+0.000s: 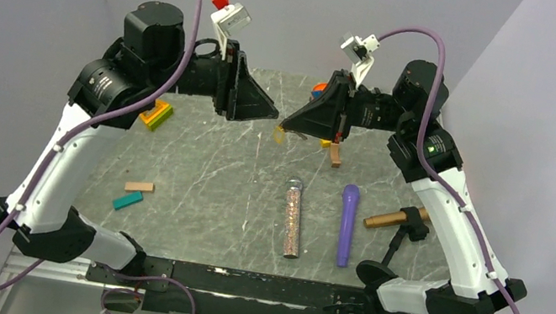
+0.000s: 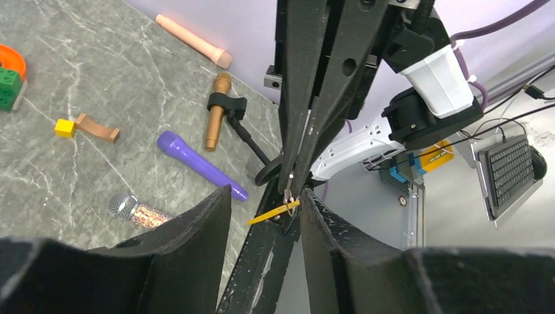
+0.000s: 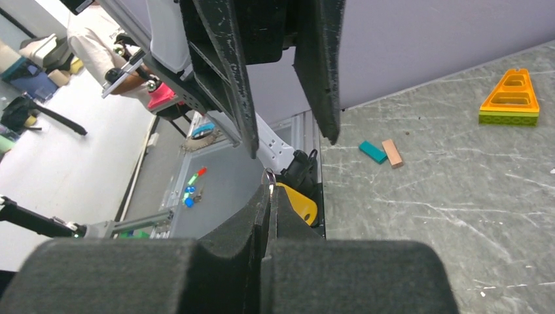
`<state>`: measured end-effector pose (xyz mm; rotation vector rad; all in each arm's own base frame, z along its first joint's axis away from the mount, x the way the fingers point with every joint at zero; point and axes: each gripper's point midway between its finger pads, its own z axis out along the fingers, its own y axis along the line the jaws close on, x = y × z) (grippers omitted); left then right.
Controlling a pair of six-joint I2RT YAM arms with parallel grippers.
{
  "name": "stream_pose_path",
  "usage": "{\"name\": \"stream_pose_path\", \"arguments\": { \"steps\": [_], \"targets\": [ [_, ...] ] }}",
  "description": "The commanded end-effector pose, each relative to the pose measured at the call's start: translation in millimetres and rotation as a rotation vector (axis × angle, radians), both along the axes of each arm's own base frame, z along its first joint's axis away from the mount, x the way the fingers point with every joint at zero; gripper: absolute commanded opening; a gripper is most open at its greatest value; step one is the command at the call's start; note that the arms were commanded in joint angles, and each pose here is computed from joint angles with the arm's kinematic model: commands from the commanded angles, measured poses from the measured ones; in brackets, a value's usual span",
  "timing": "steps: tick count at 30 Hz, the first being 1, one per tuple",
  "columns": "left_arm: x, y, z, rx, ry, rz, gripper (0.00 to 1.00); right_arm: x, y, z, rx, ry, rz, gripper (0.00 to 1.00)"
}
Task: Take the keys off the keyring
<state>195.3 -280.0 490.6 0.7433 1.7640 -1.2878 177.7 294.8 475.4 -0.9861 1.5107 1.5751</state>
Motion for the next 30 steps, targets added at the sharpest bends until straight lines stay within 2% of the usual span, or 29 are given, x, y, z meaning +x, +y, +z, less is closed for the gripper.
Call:
{"name": "stream_pose_path", "arguments": {
  "steps": [1, 10, 18, 22, 26, 30],
  "targets": [
    [-18, 2, 18, -0.06, -0.02, -0.057, 0.46, -5, -3, 10, 0.016, -0.055, 0.005, 0.0],
    [-18, -1, 10, -0.055, 0.015, -0.075, 0.45, -3, -3, 13, 0.018, -0.062, -0.007, 0.0],
    [-17, -13, 2, -0.044, 0.041, -0.095, 0.36, -2, -3, 13, 0.02, -0.058, -0.013, 0.0],
    [-18, -17, 0, -0.04, 0.039, -0.098, 0.24, -2, -2, 12, 0.02, -0.056, -0.014, 0.0],
    [-14, -16, -1, -0.031, 0.036, -0.077, 0.0, 0, -3, 11, 0.019, -0.057, -0.026, 0.0],
    [-14, -13, 1, -0.026, 0.024, -0.058, 0.0, 2, -3, 11, 0.018, -0.062, -0.042, 0.0]
  ]
}}
